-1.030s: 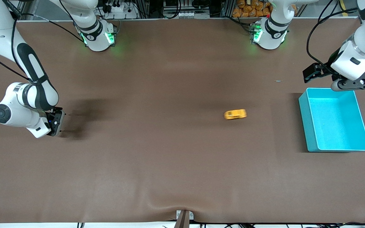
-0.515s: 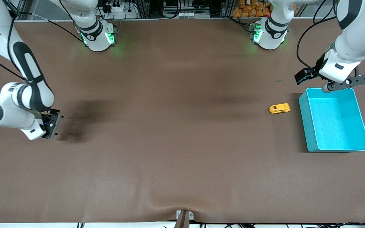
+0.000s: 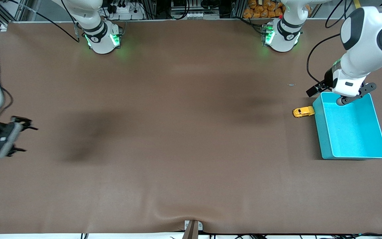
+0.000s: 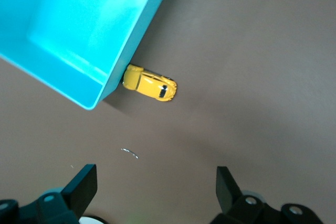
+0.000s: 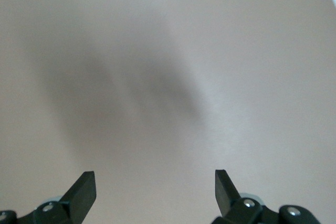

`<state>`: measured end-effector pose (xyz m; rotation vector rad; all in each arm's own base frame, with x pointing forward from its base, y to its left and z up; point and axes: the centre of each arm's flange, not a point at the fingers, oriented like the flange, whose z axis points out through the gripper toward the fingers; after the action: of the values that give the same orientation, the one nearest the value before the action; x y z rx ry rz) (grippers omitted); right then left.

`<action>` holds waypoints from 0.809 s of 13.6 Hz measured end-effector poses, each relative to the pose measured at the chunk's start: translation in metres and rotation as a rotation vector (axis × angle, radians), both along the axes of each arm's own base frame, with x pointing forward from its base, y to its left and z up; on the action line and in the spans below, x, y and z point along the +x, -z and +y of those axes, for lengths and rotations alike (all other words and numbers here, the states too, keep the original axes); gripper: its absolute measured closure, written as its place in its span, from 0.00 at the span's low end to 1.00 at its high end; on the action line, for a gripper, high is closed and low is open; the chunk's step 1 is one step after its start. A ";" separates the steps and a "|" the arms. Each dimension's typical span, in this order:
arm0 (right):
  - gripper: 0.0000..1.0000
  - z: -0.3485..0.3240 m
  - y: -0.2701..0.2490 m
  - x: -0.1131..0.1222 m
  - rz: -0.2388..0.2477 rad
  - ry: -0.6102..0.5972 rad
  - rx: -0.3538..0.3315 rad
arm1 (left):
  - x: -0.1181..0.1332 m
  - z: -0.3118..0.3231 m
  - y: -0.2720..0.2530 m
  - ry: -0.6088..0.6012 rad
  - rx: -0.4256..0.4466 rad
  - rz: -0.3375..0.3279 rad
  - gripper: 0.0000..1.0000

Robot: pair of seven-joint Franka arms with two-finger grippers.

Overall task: Wind and store yellow beetle car
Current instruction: 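Move the left gripper to the car while the right gripper retracts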

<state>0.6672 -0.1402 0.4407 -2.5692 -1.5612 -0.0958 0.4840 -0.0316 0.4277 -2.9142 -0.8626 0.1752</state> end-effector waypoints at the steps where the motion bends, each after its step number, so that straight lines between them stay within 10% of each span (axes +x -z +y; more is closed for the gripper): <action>1: 0.00 0.008 -0.024 0.004 -0.013 0.053 0.012 | 0.001 0.002 0.013 -0.068 0.006 0.003 0.00; 11: 0.00 0.084 -0.123 -0.012 0.084 0.716 -0.030 | -0.007 0.059 0.106 -0.650 0.021 -0.089 0.00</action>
<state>0.6557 -0.0562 0.5640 -2.9693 -0.5557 -0.0315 0.4772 0.0276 0.3213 -2.5253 -1.7802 0.0776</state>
